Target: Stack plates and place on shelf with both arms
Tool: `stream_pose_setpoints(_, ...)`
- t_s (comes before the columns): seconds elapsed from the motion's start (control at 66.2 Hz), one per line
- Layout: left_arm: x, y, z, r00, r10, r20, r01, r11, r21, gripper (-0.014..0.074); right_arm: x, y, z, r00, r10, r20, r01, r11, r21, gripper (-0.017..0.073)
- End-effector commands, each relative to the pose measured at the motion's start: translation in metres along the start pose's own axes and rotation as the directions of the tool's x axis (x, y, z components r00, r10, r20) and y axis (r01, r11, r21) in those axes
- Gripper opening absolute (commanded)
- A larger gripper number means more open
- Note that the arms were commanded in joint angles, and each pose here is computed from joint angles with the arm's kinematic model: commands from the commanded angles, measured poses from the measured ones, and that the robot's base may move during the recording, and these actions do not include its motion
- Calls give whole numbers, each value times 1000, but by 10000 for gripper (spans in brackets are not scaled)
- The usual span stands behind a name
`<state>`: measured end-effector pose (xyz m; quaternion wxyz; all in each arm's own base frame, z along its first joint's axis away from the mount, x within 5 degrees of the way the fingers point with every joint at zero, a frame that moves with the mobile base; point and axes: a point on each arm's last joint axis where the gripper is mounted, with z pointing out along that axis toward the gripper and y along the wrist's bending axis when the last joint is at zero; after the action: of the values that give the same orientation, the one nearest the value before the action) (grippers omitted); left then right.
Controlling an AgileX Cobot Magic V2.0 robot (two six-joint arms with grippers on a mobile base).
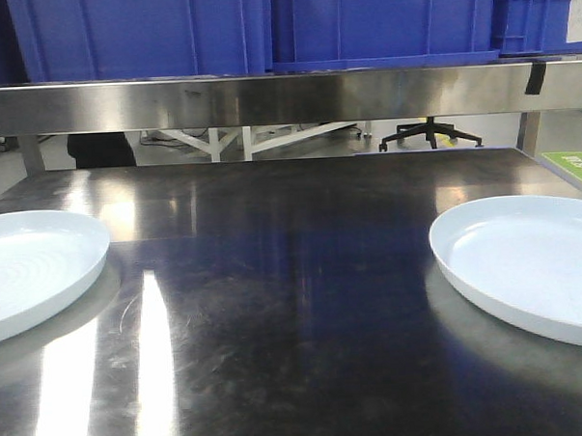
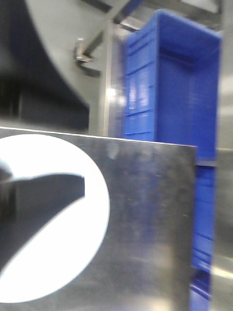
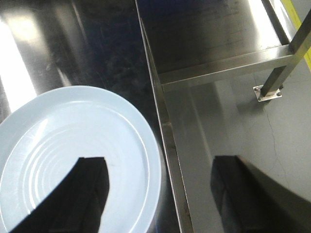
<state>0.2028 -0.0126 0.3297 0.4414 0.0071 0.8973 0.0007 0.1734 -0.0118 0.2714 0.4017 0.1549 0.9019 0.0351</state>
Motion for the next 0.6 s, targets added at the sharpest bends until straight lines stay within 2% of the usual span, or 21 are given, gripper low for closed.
stream_pose_setpoints(0.0, -14, -2, 1, 999, -7, 51, 7, 1000, 10, 491, -16, 4, -6, 996, -25, 91, 27, 999, -18, 558)
stream_pose_setpoints(0.196, -8, -4, 27, 999, -23, -47, 23, 1000, 9, 510, -16, 4, -5, 996, -25, 85, 27, 1000, -17, 558)
stream_pose_setpoints(0.589, 7, -5, 78, 976, -11, -215, 10, 1000, -5, 510, -15, 4, -5, 997, -25, 76, 26, 1000, -14, 558)
